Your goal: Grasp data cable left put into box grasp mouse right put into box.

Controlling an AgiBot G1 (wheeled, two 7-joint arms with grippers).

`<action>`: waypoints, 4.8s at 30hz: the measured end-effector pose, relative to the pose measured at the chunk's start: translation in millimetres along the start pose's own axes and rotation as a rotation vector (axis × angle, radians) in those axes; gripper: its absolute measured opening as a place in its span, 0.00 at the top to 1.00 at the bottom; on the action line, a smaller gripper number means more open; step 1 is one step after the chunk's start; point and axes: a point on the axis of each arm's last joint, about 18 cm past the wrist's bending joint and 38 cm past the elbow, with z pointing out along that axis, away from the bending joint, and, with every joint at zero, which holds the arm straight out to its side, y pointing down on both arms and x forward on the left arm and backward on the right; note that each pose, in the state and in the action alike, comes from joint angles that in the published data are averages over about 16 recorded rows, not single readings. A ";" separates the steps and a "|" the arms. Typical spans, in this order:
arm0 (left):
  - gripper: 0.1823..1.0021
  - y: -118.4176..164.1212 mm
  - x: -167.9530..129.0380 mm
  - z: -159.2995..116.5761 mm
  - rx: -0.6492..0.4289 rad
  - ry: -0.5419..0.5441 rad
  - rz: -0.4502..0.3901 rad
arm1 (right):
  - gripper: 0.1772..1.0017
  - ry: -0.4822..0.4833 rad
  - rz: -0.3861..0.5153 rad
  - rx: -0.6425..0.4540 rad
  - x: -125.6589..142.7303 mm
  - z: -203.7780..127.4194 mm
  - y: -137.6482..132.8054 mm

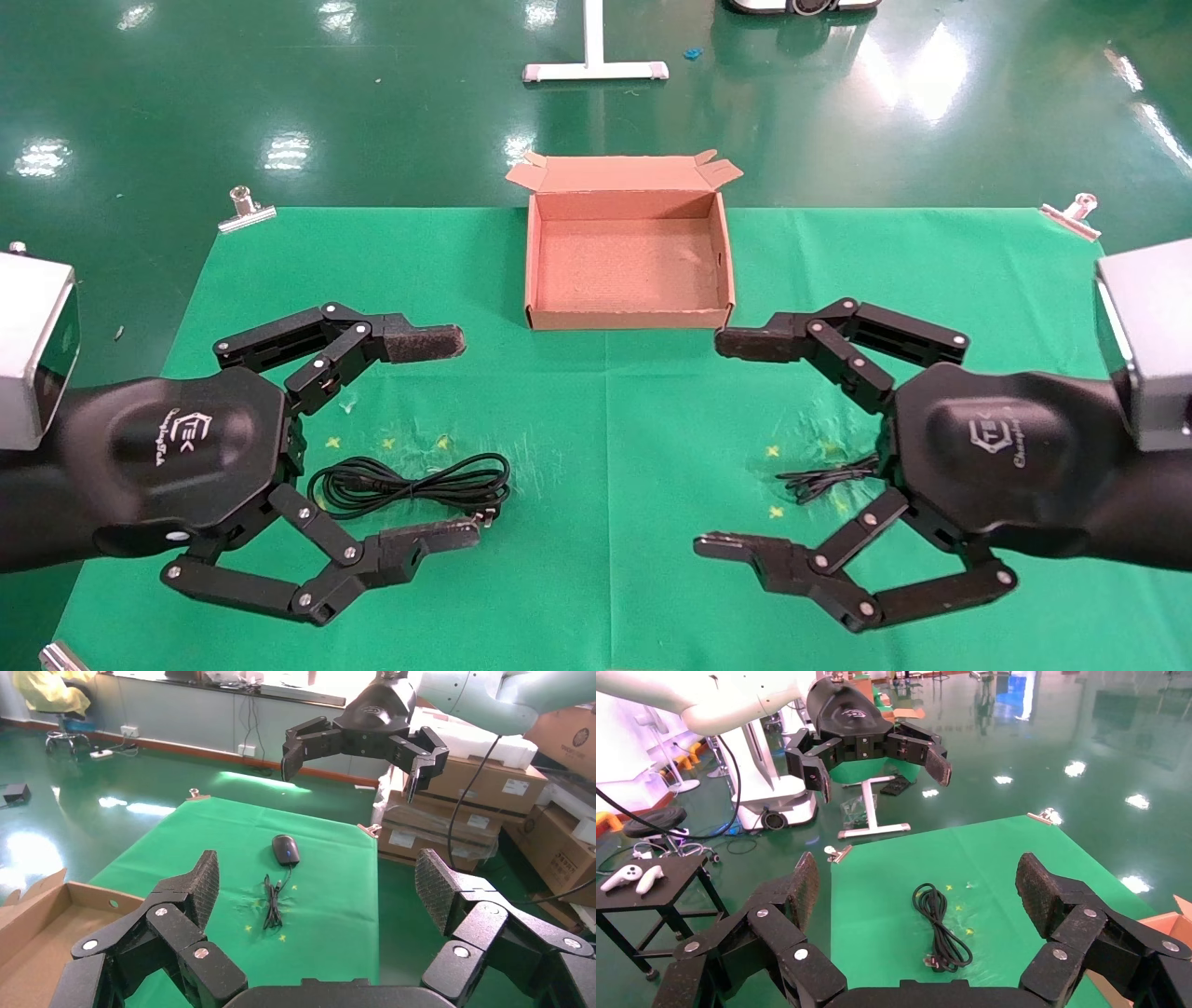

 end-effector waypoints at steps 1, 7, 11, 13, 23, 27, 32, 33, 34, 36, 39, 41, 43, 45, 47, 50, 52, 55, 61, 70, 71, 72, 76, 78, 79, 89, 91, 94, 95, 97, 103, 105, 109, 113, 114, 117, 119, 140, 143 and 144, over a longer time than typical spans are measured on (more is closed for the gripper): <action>0.00 0.0 0.0 0.0 0.000 0.000 0.000 | 0.00 0.000 0.000 0.000 0.0 0.0 0.0; 0.00 0.0 0.0 0.0 0.000 0.000 0.000 | 0.00 0.000 0.000 0.000 0.0 0.0 0.0; 0.00 0.0 0.0 0.0 0.000 0.000 0.000 | 0.00 0.000 0.000 0.000 0.0 0.0 0.0; 0.00 0.0 0.0 0.0 0.000 0.000 0.000 | 0.00 0.000 0.000 0.000 0.0 0.0 0.0; 0.00 0.4 0.4 -0.3 -0.027 0.000 0.013 | 0.00 0.006 -0.024 -0.038 0.3 -1.6 1.3; 0.00 7.3 -0.6 0.7 -0.112 0.004 0.029 | 0.00 0.017 -0.067 -0.127 2.9 -4.2 6.9; 0.00 22.2 -5.5 6.7 -0.271 0.023 0.066 | 0.00 0.037 -0.126 -0.281 10.5 -9.3 17.0; 0.00 25.7 -7.1 8.4 -0.307 0.027 0.077 | 0.00 0.041 -0.136 -0.314 12.2 -10.7 19.3; 0.00 29.5 -9.0 10.3 -0.345 0.032 0.088 | 0.00 0.046 -0.144 -0.346 14.1 -12.1 21.6; 0.00 38.0 -13.7 14.4 -0.425 0.042 0.111 | 0.00 0.055 -0.157 -0.407 17.8 -14.8 26.1; 0.00 52.9 -22.5 22.3 -0.547 0.058 0.146 | 0.00 0.066 -0.164 -0.477 23.1 -17.7 31.5; 0.00 62.1 -28.8 28.4 -0.623 0.070 0.171 | 0.00 0.070 -0.159 -0.507 25.6 -18.5 33.8; 0.00 70.3 -34.9 34.7 -0.693 0.080 0.194 | 0.00 0.073 -0.151 -0.526 27.0 -18.9 35.3; 0.00 77.6 -40.7 40.3 -0.756 0.086 0.213 | 0.00 0.075 -0.140 -0.538 27.5 -19.3 36.5; 0.00 84.8 -46.7 44.1 -0.820 0.084 0.228 | 0.00 0.075 -0.131 -0.544 27.3 -19.6 37.3; 0.00 95.8 -55.0 48.3 -0.914 0.074 0.242 | 0.00 0.075 -0.122 -0.550 26.7 -20.6 37.8; 0.00 102.5 -60.2 50.4 -0.970 0.060 0.245 | 0.00 0.074 -0.119 -0.552 26.4 -21.3 37.7; 0.00 110.2 -67.6 52.7 -1.041 0.031 0.245 | 0.00 0.074 -0.118 -0.554 25.9 -22.3 37.4; 0.00 123.0 -81.0 59.6 -1.143 -0.041 0.247 | 0.00 0.071 -0.117 -0.554 25.3 -22.6 37.0; 0.00 135.1 -97.1 70.2 -1.237 -0.143 0.273 | 0.00 0.071 -0.117 -0.558 25.8 -22.6 36.4; 0.00 135.7 -98.3 71.0 -1.243 -0.151 0.274 | 0.00 0.072 -0.117 -0.559 25.8 -22.8 36.6; 0.00 136.2 -99.4 71.8 -1.250 -0.159 0.276 | 0.00 0.072 -0.117 -0.561 25.9 -23.0 36.9; 0.00 137.3 -102.3 74.0 -1.269 -0.185 0.274 | 0.00 0.062 -0.117 -0.578 25.1 -22.7 40.7; 0.00 137.4 -103.2 74.6 -1.276 -0.194 0.271 | 0.00 0.055 -0.120 -0.596 25.2 -22.5 44.6; 0.00 137.5 -103.5 74.9 -1.279 -0.198 0.270 | 0.00 0.052 -0.122 -0.608 25.5 -22.4 47.2; 0.00 137.4 -104.4 76.5 -1.298 -0.215 0.258 | 0.00 0.053 -0.150 -0.837 40.7 -22.4 90.0; 0.00 137.4 -104.5 76.7 -1.300 -0.216 0.256 | 0.00 0.072 -0.156 -0.899 47.3 -24.0 99.1; 0.00 137.4 -104.5 76.8 -1.303 -0.217 0.255 | 0.00 0.115 -0.165 -0.989 59.0 -26.5 111.2; 0.00 137.4 -104.5 76.9 -1.304 -0.217 0.255 | 0.00 0.132 -0.168 -1.016 63.0 -26.8 114.6; 0.00 137.4 -104.6 76.9 -1.305 -0.218 0.254 | 0.00 0.167 -0.174 -1.060 70.7 -26.9 120.4; 0.00 137.3 -104.6 77.1 -1.308 -0.219 0.253 | 0.00 0.253 -0.196 -1.126 88.6 -21.2 129.8; 0.00 137.3 -104.6 77.1 -1.309 -0.219 0.253 | 0.00 0.270 -0.203 -1.132 92.3 -17.6 131.8; 0.00 137.3 -104.6 77.1 -1.309 -0.220 0.252 | 0.00 0.286 -0.208 -1.128 95.4 -9.2 136.0; 0.00 137.3 -104.6 77.2 -1.310 -0.220 0.252 | 0.00 0.282 -0.204 -1.116 94.5 -2.2 140.1; 0.00 137.3 -104.6 77.2 -1.310 -0.220 0.252 | 0.00 0.281 -0.202 -1.114 94.0 -0.8 141.2; 0.00 137.3 -104.6 77.2 -1.310 -0.220 0.252 | 0.00 0.278 -0.195 -1.111 92.8 2.5 144.4; 0.00 137.3 -104.6 77.2 -1.311 -0.220 0.252 | 0.00 0.278 -0.190 -1.111 92.1 3.9 146.9; 0.04 137.5 -104.5 77.1 -1.311 -0.220 0.251 | 0.03 0.290 -0.175 -1.113 91.6 7.8 154.2; 0.07 137.5 -104.5 77.1 -1.311 -0.220 0.251 | 0.06 0.289 -0.176 -1.113 91.5 7.7 154.0; 0.08 137.5 -104.5 77.2 -1.311 -0.220 0.251 | 0.07 0.289 -0.176 -1.113 91.5 7.6 153.9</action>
